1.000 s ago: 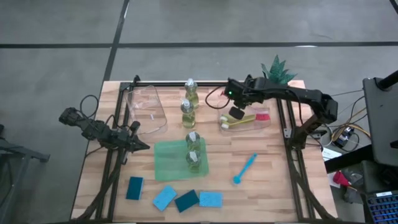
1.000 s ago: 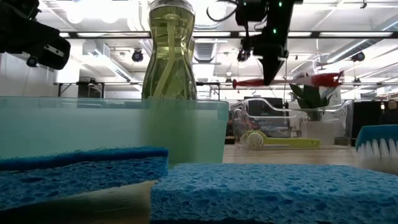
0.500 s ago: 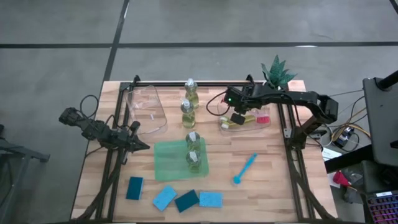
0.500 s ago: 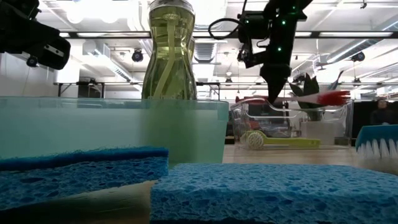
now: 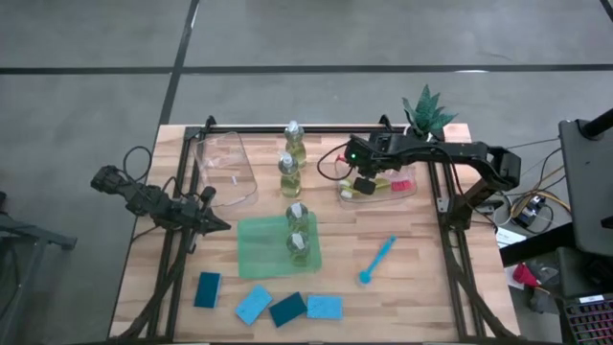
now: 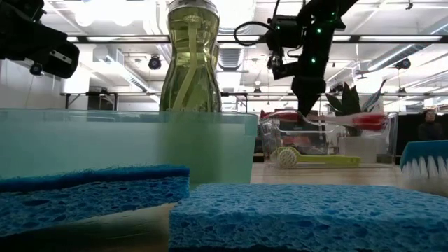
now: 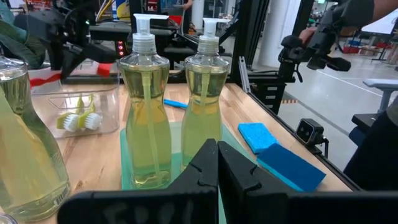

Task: Pick & Place Kitchen Sink Supplies
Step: Put the red dish brush into the right transparent bin

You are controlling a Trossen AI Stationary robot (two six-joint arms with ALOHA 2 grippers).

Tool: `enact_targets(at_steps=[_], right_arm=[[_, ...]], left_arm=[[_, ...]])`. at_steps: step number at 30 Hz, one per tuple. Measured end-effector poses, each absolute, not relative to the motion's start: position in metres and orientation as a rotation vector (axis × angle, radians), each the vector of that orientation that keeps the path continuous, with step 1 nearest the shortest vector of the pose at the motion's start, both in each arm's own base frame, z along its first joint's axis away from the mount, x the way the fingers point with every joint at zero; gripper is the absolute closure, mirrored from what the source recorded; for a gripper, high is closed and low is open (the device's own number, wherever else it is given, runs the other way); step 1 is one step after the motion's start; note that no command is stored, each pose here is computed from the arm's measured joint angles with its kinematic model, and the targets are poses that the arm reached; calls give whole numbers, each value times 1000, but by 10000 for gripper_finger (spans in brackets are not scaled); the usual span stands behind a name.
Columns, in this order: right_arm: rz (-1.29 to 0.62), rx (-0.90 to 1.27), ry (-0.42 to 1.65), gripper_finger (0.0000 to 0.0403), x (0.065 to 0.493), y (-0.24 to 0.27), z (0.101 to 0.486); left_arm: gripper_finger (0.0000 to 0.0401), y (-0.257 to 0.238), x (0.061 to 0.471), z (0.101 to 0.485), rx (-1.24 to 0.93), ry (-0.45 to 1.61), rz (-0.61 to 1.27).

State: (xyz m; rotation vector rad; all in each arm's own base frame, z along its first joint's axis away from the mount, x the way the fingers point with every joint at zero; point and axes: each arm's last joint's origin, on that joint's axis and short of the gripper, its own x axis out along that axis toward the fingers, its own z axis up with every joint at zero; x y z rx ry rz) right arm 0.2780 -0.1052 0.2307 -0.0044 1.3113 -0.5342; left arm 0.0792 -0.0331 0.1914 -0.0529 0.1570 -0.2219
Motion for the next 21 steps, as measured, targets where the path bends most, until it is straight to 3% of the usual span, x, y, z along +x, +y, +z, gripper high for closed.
enact_targets(at_steps=[14, 21], right_arm=[[-511, 21, 1311, 338, 270, -100, 197], [-513, 26, 1323, 302, 268, -99, 192]], left_arm=[[401, -33, 79, 191, -53, 157, -222], [401, -33, 79, 191, -53, 157, -221]])
